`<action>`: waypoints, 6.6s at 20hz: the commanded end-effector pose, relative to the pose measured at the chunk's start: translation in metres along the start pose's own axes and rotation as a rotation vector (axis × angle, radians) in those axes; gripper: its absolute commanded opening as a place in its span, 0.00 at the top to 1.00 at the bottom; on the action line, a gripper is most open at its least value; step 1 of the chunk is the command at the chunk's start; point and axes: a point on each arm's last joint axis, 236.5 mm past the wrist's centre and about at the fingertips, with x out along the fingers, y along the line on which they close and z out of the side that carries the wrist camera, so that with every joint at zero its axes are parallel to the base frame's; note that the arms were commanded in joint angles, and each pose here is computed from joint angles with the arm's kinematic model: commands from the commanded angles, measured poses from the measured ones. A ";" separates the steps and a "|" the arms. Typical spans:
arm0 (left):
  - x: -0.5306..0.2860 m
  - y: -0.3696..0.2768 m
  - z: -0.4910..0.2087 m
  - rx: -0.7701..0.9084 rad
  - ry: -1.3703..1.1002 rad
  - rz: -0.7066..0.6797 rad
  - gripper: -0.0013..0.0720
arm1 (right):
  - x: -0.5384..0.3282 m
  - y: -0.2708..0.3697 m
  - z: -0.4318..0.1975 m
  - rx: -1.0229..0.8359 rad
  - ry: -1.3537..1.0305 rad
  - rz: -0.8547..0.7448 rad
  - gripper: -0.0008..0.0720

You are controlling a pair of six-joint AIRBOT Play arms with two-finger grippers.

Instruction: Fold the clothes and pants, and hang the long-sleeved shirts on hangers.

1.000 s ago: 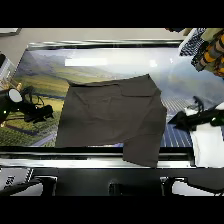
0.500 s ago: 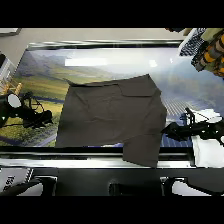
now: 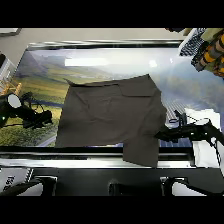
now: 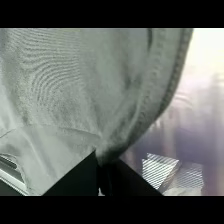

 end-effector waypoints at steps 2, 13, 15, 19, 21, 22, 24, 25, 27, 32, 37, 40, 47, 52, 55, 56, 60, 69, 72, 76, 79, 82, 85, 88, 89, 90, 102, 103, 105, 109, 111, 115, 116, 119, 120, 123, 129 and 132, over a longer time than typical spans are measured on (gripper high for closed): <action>-0.001 0.008 -0.001 -0.004 0.009 0.009 0.44 | 0.004 0.000 0.001 -0.008 -0.009 -0.018 0.95; 0.028 0.010 -0.058 -0.208 -0.005 -0.584 0.44 | -0.022 0.031 0.010 -0.066 -0.109 0.021 0.95; 0.039 0.011 -0.068 -0.200 0.022 -0.582 0.44 | -0.021 0.032 0.007 -0.066 -0.097 0.027 0.95; 0.050 0.010 -0.075 -0.223 0.075 -0.587 0.44 | -0.021 0.033 0.006 -0.067 -0.093 0.030 0.95; 0.052 0.014 -0.081 -0.235 0.102 -0.565 0.44 | -0.021 0.035 0.006 -0.064 -0.093 0.037 0.95; 0.054 0.018 -0.086 -0.236 0.123 -0.541 0.44 | -0.021 0.036 0.006 -0.063 -0.094 0.043 0.95; 0.060 0.030 -0.097 -0.242 0.163 -0.480 0.44 | -0.021 0.038 0.005 -0.060 -0.091 0.053 0.95; 0.062 0.033 -0.099 -0.245 0.169 -0.465 0.44 | -0.022 0.039 0.005 -0.060 -0.090 0.055 0.95; 0.062 0.031 -0.098 -0.251 0.173 -0.473 0.44 | -0.021 0.039 0.004 -0.060 -0.087 0.056 0.95; 0.073 0.023 -0.107 -0.234 0.238 -0.476 0.44 | -0.022 0.039 0.005 -0.059 -0.090 0.058 0.95; 0.087 0.019 -0.105 -0.213 0.241 -0.450 0.51 | -0.022 0.043 0.005 -0.053 -0.091 0.075 0.95; 0.085 0.018 -0.102 -0.213 0.234 -0.454 0.96 | -0.022 0.048 0.004 -0.055 -0.086 0.096 0.95; 0.039 -0.013 -0.036 -0.203 0.059 -0.582 0.97 | -0.046 0.117 0.034 -0.189 -0.216 0.260 0.95; -0.082 -0.069 0.050 0.058 -0.276 -0.652 0.97 | -0.135 0.226 0.111 -0.491 -0.501 0.130 0.95; -0.218 -0.093 0.090 0.201 -0.575 -0.675 0.97 | -0.238 0.304 0.124 -0.714 -0.734 -0.003 0.95; -0.264 -0.099 0.089 0.266 -0.667 -0.677 0.97 | -0.275 0.328 0.115 -0.768 -0.811 -0.028 0.95; -0.433 -0.105 0.037 0.360 -1.027 -0.646 0.97 | -0.408 0.399 0.027 -0.906 -1.131 -0.034 0.95; -0.541 -0.006 -0.085 0.061 -1.448 -0.315 0.97 | -0.533 0.412 -0.148 -0.760 -1.569 0.150 0.95; -0.518 -0.005 -0.065 0.048 -1.367 -0.302 0.96 | -0.505 0.401 -0.120 -0.661 -1.435 0.145 0.95; -0.432 -0.026 0.013 0.128 -1.094 -0.328 0.97 | -0.407 0.351 -0.018 -0.494 -1.022 -0.030 0.95; -0.319 -0.045 0.084 0.181 -0.809 -0.348 0.96 | -0.313 0.297 0.077 -0.345 -0.724 -0.125 0.95; -0.192 -0.066 0.147 0.227 -0.598 -0.328 0.96 | -0.225 0.243 0.159 -0.260 -0.553 -0.181 0.95; -0.091 -0.083 0.198 0.205 -0.514 -0.311 0.96 | -0.155 0.197 0.231 -0.196 -0.528 -0.197 0.95; -0.037 -0.090 0.238 0.167 -0.566 -0.302 0.96 | -0.119 0.170 0.284 -0.160 -0.596 -0.191 0.95; -0.031 -0.091 0.244 0.162 -0.579 -0.300 0.96 | -0.112 0.165 0.293 -0.159 -0.609 -0.191 0.95; -0.026 -0.091 0.245 0.161 -0.577 -0.299 0.96 | -0.107 0.161 0.296 -0.157 -0.606 -0.194 0.95; 0.026 -0.082 0.134 0.152 -0.052 -0.283 0.96 | -0.074 0.104 0.212 -0.112 -0.190 -0.376 0.95; 0.029 -0.081 0.126 0.132 -0.017 -0.280 0.96 | -0.072 0.101 0.210 -0.108 -0.176 -0.380 0.95; 0.035 -0.079 0.114 0.112 0.034 -0.274 0.96 | -0.068 0.097 0.209 -0.102 -0.164 -0.387 0.95; 0.046 -0.084 0.099 0.128 0.073 -0.267 0.96 | -0.057 0.085 0.207 -0.085 -0.121 -0.401 0.95; 0.048 -0.086 0.098 0.133 0.076 -0.266 0.96 | -0.048 0.078 0.204 -0.073 -0.090 -0.406 0.94; 0.048 -0.087 0.096 0.135 0.085 -0.265 0.45 | -0.038 0.067 0.190 -0.050 -0.008 -0.420 0.70; 0.044 -0.084 0.095 0.134 0.088 -0.264 0.25 | -0.043 0.068 0.184 -0.071 0.018 -0.424 0.62; 0.017 -0.057 0.094 0.120 0.079 -0.227 0.24 | -0.084 0.074 0.173 -0.154 0.003 -0.450 0.42; 0.004 -0.040 0.090 0.120 0.076 -0.197 0.24 | -0.103 0.078 0.170 -0.174 -0.026 -0.427 0.42; -0.025 0.015 0.066 0.052 0.027 -0.126 0.24 | -0.142 0.070 0.133 -0.144 -0.067 -0.298 0.42; -0.023 0.057 -0.011 -0.175 -0.072 -0.180 0.25 | -0.113 -0.001 0.003 0.061 -0.023 -0.225 0.42; -0.012 0.058 -0.030 -0.182 -0.049 -0.175 0.25 | -0.082 -0.018 -0.027 0.102 0.005 -0.228 0.42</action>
